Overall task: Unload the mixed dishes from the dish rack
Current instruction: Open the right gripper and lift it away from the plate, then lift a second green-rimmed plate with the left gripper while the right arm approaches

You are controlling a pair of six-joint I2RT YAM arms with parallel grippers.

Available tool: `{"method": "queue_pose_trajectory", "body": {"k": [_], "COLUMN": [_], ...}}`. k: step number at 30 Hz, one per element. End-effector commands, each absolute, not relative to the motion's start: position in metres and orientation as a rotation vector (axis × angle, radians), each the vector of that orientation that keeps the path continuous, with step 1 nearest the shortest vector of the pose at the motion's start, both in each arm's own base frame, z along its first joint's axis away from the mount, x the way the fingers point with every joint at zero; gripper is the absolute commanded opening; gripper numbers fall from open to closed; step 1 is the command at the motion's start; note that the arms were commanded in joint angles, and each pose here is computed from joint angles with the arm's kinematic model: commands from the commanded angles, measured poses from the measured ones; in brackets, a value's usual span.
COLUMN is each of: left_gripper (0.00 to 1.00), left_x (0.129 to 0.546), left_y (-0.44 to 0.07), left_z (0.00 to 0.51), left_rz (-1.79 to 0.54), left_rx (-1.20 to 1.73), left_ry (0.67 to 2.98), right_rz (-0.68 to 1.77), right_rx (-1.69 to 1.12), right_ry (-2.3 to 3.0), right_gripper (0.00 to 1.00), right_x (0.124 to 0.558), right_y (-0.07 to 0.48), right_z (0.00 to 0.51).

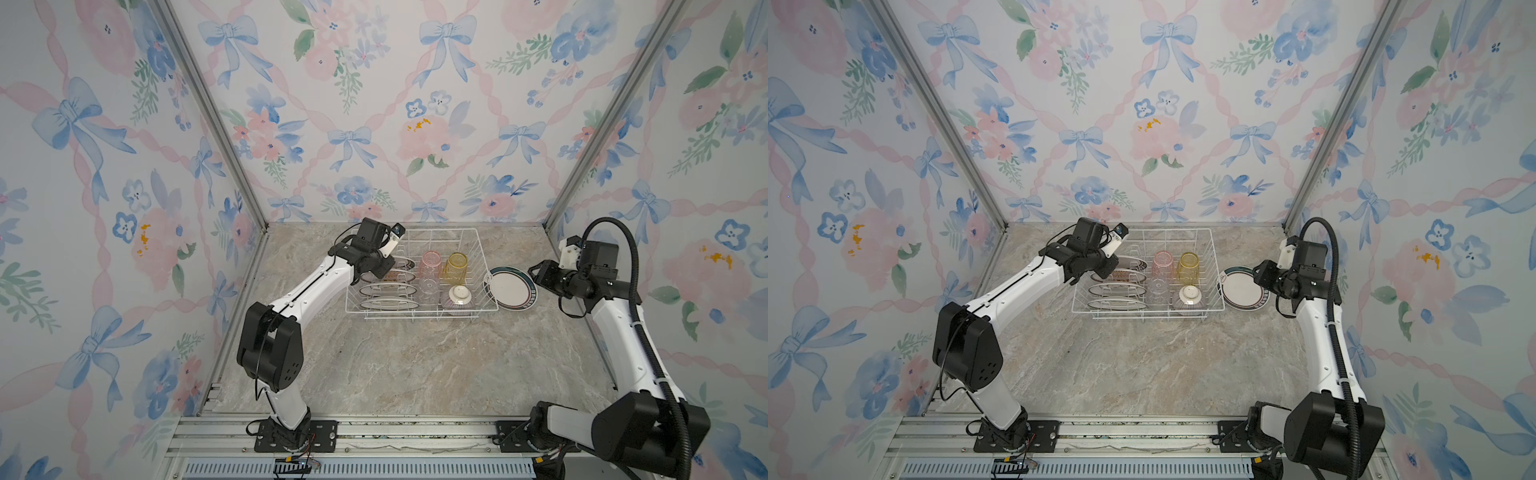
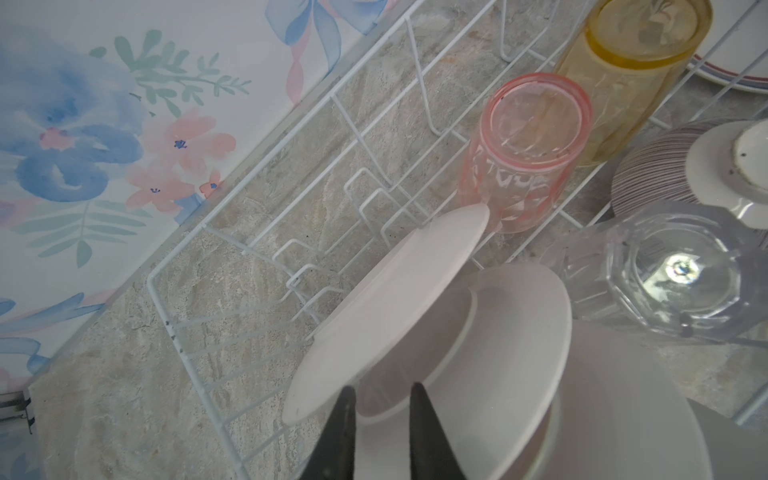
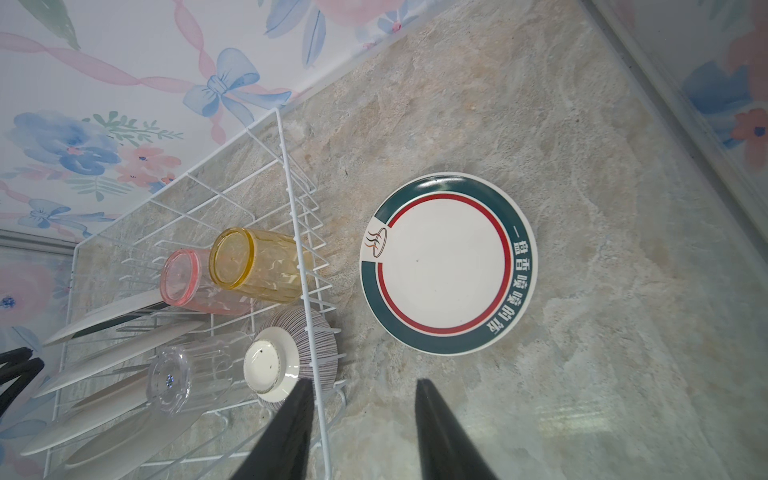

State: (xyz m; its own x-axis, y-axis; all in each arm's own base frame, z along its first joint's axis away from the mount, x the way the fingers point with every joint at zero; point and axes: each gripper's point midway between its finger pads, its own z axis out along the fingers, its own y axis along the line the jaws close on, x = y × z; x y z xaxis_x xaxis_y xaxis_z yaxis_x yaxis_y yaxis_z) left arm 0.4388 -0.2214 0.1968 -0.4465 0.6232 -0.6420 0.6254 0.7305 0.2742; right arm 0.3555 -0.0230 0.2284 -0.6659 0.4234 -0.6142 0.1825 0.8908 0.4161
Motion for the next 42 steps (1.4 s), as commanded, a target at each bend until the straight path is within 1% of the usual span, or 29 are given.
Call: {"method": "queue_pose_trajectory", "body": {"k": [1,11,17,22,25,29,31,33,35,37,39,40,42], "left_gripper": [0.21,0.23,0.20,0.20,0.21,0.25,0.25,0.23,0.19,0.11,0.05,0.00,0.00], "left_x": [0.443,0.465,0.478,0.487,0.491,0.495,0.496,0.497,0.498,0.499,0.499,0.499,0.499], "left_y": [-0.229,-0.228,-0.222,-0.213,-0.210,-0.211,-0.211,-0.212,-0.213,-0.213,-0.213,-0.212,-0.212], "left_z": [0.193,0.171,0.164,0.155,0.152,0.153,0.152,0.152,0.151,0.151,0.150,0.150,0.150], "left_rz": [0.008,0.081,0.067,0.081,0.069,0.020,-0.006,-0.032,-0.059,-0.082,-0.105,-0.114,-0.131], "left_rx": [1.012,1.083,1.092,1.104,1.100,1.094,1.093,1.087,1.082,1.073,1.063,1.057,1.047], "left_ry": [2.161,2.175,2.191,2.207,2.212,2.208,2.207,2.208,2.210,2.212,2.218,2.219,2.224], "right_rz": [0.407,0.424,0.428,0.439,0.443,0.443,0.445,0.444,0.443,0.445,0.447,0.447,0.449], "right_rx": [0.422,0.403,0.400,0.397,0.398,0.403,0.402,0.403,0.403,0.403,0.401,0.400,0.399], "right_ry": [2.274,2.264,2.261,2.265,2.261,2.259,2.258,2.257,2.258,2.259,2.258,2.258,2.258], "right_gripper": [0.43,0.44,0.44,0.44,0.44,0.44,0.44,0.44,0.44,0.44,0.44,0.44,0.44], "right_x": [0.353,0.355,0.356,0.358,0.358,0.359,0.359,0.358,0.357,0.357,0.356,0.356,0.356], "right_y": [-0.021,-0.018,-0.018,-0.017,-0.016,-0.017,-0.017,-0.017,-0.017,-0.017,-0.016,-0.016,-0.016], "right_z": [0.245,0.247,0.246,0.244,0.244,0.242,0.242,0.242,0.242,0.241,0.241,0.242,0.242]}}
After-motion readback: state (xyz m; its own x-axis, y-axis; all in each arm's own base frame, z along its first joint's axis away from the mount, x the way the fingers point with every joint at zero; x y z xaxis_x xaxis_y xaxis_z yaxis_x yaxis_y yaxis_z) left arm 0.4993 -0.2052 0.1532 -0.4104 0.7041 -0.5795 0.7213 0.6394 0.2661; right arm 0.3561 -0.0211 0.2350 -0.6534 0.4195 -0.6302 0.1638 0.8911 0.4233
